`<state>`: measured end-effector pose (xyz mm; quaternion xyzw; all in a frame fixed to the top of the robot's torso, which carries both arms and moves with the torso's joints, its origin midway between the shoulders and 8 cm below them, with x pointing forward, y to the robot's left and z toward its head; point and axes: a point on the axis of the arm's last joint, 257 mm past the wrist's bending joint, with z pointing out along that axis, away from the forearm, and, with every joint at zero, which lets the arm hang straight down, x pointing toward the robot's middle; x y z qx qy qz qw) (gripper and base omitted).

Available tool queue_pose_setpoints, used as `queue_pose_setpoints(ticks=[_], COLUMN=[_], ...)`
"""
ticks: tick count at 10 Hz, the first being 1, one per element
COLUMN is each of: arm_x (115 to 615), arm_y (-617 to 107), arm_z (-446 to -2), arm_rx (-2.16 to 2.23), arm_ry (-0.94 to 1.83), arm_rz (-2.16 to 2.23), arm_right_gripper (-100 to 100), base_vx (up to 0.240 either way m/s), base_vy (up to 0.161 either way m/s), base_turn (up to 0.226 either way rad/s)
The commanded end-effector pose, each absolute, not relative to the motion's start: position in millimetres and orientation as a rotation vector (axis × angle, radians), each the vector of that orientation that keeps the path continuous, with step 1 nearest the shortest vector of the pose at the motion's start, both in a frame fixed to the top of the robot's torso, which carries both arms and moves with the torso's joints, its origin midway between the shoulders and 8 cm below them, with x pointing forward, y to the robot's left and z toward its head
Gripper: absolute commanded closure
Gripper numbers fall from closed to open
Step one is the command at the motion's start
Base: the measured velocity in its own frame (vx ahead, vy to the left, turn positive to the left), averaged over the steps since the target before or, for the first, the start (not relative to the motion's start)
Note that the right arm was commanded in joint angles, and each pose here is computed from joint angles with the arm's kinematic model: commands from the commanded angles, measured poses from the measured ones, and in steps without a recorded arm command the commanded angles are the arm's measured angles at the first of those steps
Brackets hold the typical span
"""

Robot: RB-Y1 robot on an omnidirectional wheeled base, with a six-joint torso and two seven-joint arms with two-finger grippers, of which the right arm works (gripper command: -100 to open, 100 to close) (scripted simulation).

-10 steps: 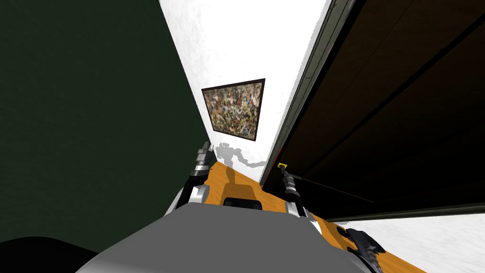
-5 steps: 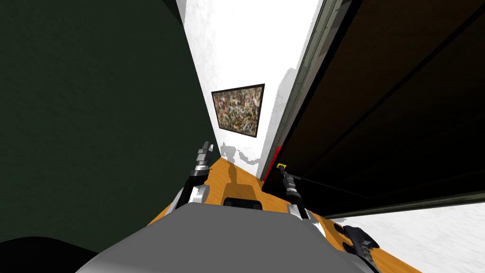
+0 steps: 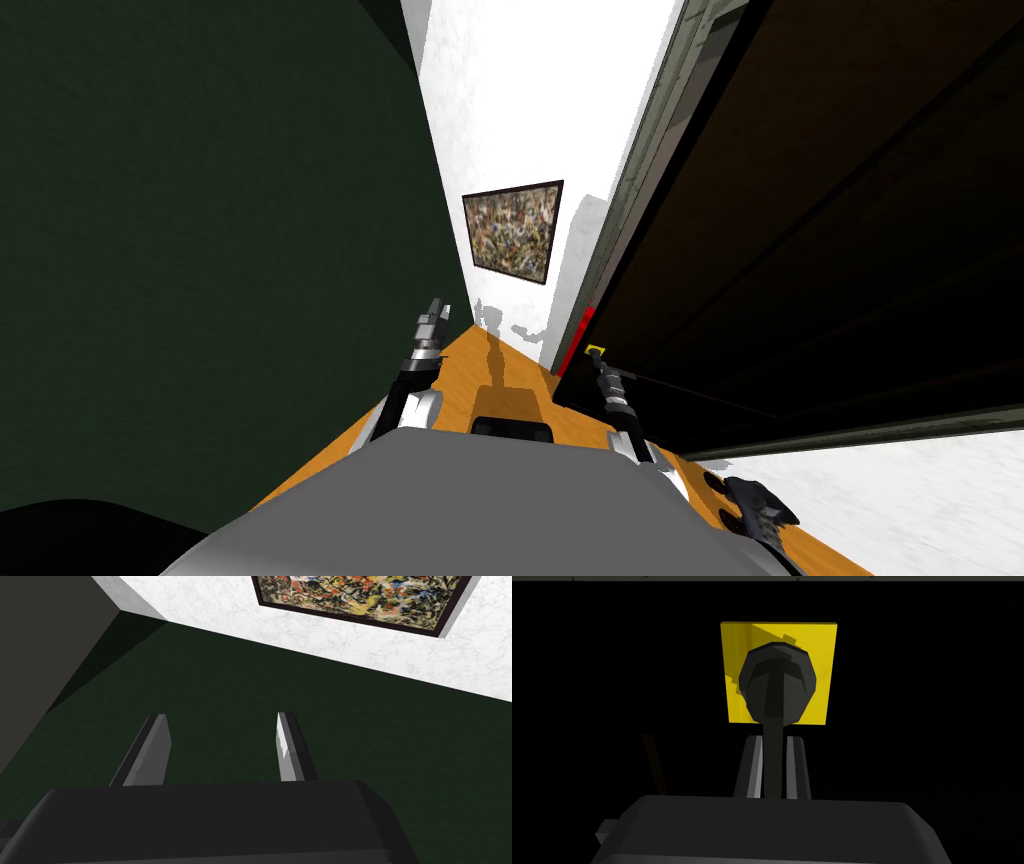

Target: Pull the door open

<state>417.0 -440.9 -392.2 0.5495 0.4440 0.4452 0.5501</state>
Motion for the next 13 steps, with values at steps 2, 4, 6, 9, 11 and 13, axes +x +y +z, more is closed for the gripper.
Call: queue_pose_setpoints(ticks=[2, 4, 6, 9, 11, 13], arm_x=[415.3, 415.0, 414.9, 411.8, 408.3, 403.3], arm_y=[-440.6, -441.7, -442.6, -438.5, -436.1, -432.5], arm_z=[-393.9, -393.2, -392.7, -394.0, -393.3, -392.7], arm_rx=[1.305, 1.305, 1.304, 1.296, 1.284, 1.268], arm_ry=[1.052, 1.050, 1.048, 1.068, 1.086, 1.111], arm_rz=[1.050, 1.049, 1.048, 1.064, 1.083, 1.110], arm_right_gripper=[100, 100, 100, 100, 100, 100], base_vx=[-0.249, -0.223, -0.218, -0.157, -0.243, -0.233], base_vy=[-0.103, -0.048, -0.037, -0.025, -0.063, -0.042], base_turn=[0.271, 0.190, 0.144, 0.083, 0.111, 0.101])
